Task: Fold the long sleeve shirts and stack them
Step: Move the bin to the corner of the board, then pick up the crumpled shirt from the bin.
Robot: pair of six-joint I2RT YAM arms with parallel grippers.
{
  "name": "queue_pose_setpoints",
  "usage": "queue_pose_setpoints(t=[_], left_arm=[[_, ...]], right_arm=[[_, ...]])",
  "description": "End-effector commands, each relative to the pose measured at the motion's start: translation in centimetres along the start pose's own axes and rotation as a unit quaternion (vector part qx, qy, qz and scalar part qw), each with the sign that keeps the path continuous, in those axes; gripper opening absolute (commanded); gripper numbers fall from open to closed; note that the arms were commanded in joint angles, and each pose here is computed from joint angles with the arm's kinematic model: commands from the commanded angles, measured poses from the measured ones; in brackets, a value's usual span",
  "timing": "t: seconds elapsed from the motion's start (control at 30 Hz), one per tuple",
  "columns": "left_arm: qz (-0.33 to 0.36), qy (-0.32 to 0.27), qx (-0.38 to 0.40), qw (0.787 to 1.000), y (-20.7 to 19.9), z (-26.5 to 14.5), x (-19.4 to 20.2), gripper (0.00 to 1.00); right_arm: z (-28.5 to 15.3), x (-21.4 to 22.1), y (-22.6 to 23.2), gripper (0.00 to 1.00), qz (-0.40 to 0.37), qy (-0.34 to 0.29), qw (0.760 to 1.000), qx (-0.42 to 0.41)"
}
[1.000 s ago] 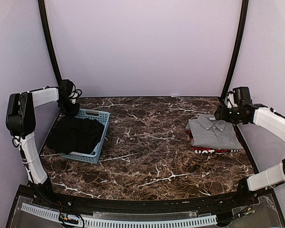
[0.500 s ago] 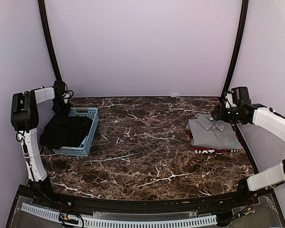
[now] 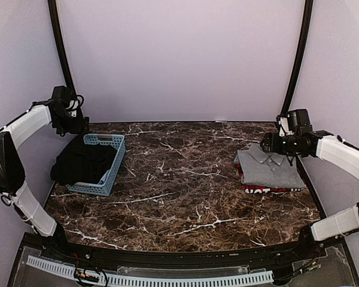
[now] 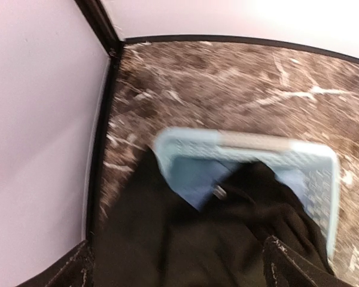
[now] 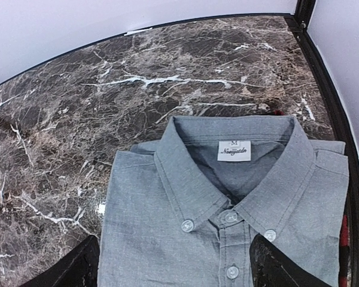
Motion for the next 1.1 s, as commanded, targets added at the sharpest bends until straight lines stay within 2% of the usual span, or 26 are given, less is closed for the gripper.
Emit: queue_pose_setpoints(t=[0.0, 0.2, 0.33, 0.4, 0.43, 0.47, 0.5, 0.53, 0.57, 0.63, 0.73, 0.77, 0.83, 0.9, 0.93, 0.97, 1.07], left_arm=[[-0.018, 0.062, 0.012, 0.998, -1.3, -1.2, 6.2, 0.92], [-0.004, 0.119, -0.044, 0.992, -0.8, -1.2, 12.4, 0.89], [0.001, 0.124, -0.092, 0.988, -0.1, -0.1, 13.4, 0.87], [0.006, 0.126, -0.118, 0.985, 0.1, 0.4, 13.4, 0.78], [0.009, 0.13, -0.122, 0.984, 0.1, 0.8, 13.4, 0.66], [0.01, 0.127, -0.12, 0.985, -0.1, 0.8, 13.1, 0.59], [0.011, 0.129, -0.114, 0.985, -0.3, 0.9, 13.0, 0.45], [0.009, 0.122, -0.106, 0.987, -0.6, 0.7, 12.5, 0.36], [0.003, 0.113, -0.085, 0.99, -1.0, 0.2, 11.8, 0.2], [-0.013, 0.085, -0.045, 0.995, -1.7, -1.3, 10.2, 0.04], [-0.039, 0.038, 0.057, 0.997, -3.2, -4.6, 7.3, 0.0], [-0.053, 0.007, 0.096, 0.994, -3.7, -6.8, 5.7, 0.0], [-0.077, -0.035, 0.199, 0.976, -5.0, -10.5, 3.5, 0.0], [-0.097, -0.069, 0.318, 0.941, -6.5, -14.4, 1.7, 0.0], [-0.087, -0.082, 0.389, 0.914, -7.8, -16.3, 1.0, 0.0], [-0.097, -0.093, 0.427, 0.894, -8.4, -18.4, 0.0, 0.0], [-0.048, -0.114, 0.556, 0.822, -12.7, -24.4, -1.7, 0.0]], right_arm=[[0.2, -0.2, 0.9, 0.83, -0.002, -0.007, 1.0, -0.009], [1.0, 0.6, 1.5, 0.85, -0.001, 0.001, 1.0, -0.022], [1.5, 0.8, 2.2, 0.85, -0.004, 0.007, 0.999, -0.031], [1.5, 1.0, 2.5, 0.86, -0.006, 0.01, 0.999, -0.033], [1.4, 1.1, 2.5, 0.86, -0.007, 0.01, 0.999, -0.034], [1.4, 1.2, 2.5, 0.86, -0.007, 0.01, 0.999, -0.034], [1.3, 1.3, 2.5, 0.86, -0.006, 0.011, 0.999, -0.033], [1.3, 1.3, 2.5, 0.86, -0.007, 0.012, 0.999, -0.033], [1.1, 1.4, 2.4, 0.87, -0.006, 0.012, 0.999, -0.033], [0.9, 1.4, 2.4, 0.87, -0.006, 0.01, 0.999, -0.033], [0.5, 1.5, 2.4, 0.87, -0.004, 0.008, 0.999, -0.034], [0.4, 1.4, 2.4, 0.87, -0.003, 0.007, 0.999, -0.034], [0.3, 1.3, 2.4, 0.87, -0.003, 0.004, 0.999, -0.035], [0.1, 1.1, 2.4, 0.88, -0.002, 0.0, 0.999, -0.036], [0.1, 1.0, 2.5, 0.88, -0.001, -0.001, 0.999, -0.036], [0.1, 0.9, 2.5, 0.88, 0.0, -0.002, 0.999, -0.036], [0.0, 0.6, 2.9, 0.88, 0.001, -0.004, 0.998, -0.056]])
Point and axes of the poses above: each gripper's point midway between its finger pads, its own z axis out along the fingers, its own y axis along the line the jaws close on, x = y × z, the point moved 9 cm from there along -z, back along the fingers, and after that the axes turned 10 degrees about -z, right-handed, at the moved point
